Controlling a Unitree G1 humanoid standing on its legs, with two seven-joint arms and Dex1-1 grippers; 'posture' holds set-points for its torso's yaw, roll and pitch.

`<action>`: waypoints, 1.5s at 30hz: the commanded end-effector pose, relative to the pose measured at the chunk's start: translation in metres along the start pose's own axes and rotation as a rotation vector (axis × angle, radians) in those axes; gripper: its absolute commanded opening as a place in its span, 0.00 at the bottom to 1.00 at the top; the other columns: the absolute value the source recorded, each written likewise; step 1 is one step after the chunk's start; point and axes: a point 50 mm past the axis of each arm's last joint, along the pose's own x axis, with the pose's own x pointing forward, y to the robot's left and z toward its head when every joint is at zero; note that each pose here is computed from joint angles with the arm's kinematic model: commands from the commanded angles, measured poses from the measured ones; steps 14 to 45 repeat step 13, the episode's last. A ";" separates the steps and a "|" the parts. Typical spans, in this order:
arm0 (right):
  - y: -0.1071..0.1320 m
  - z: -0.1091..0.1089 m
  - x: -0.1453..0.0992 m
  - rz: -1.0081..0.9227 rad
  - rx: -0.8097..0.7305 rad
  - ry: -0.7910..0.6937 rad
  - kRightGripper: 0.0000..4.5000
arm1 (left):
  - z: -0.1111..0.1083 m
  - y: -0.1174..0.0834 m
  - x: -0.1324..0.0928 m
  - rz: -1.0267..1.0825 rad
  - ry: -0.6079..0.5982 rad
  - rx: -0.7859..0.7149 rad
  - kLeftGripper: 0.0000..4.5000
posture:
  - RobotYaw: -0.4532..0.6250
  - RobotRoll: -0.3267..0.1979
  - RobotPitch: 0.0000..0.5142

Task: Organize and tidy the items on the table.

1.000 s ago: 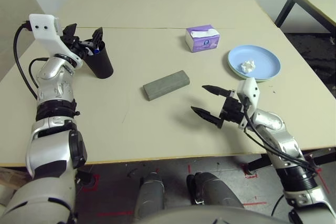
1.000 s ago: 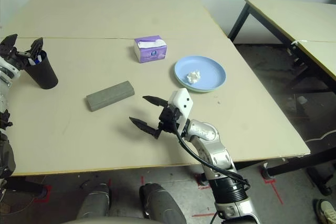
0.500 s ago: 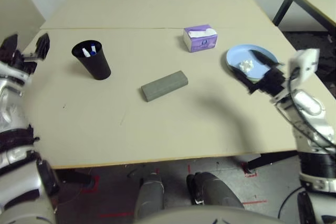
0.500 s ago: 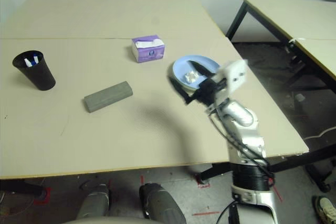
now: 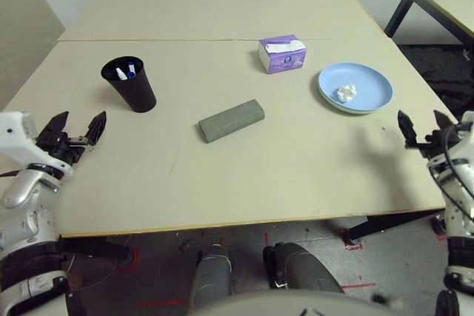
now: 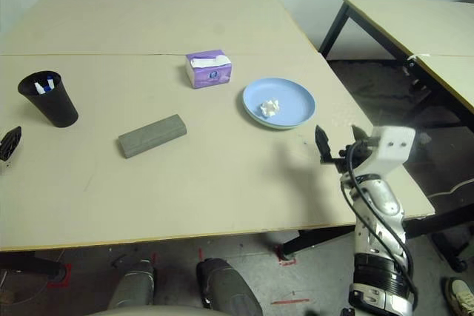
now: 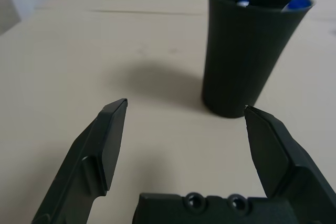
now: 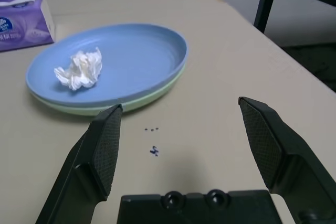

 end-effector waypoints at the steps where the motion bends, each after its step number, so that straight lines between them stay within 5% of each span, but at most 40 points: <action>1: 0.011 -0.003 0.003 0.021 -0.008 0.001 1.00 | -0.002 0.010 -0.009 0.034 0.030 0.024 1.00 | 0.40 0.62 0.30; 9: 0.031 -0.006 -0.005 0.037 0.013 -0.002 1.00 | 0.011 0.012 -0.018 0.037 0.023 0.055 1.00 | 0.43 0.62 0.32; 45: 0.027 -0.010 -0.011 0.013 0.018 0.006 1.00 | 0.016 0.008 -0.011 0.038 -0.005 0.055 1.00 | 0.43 0.62 0.31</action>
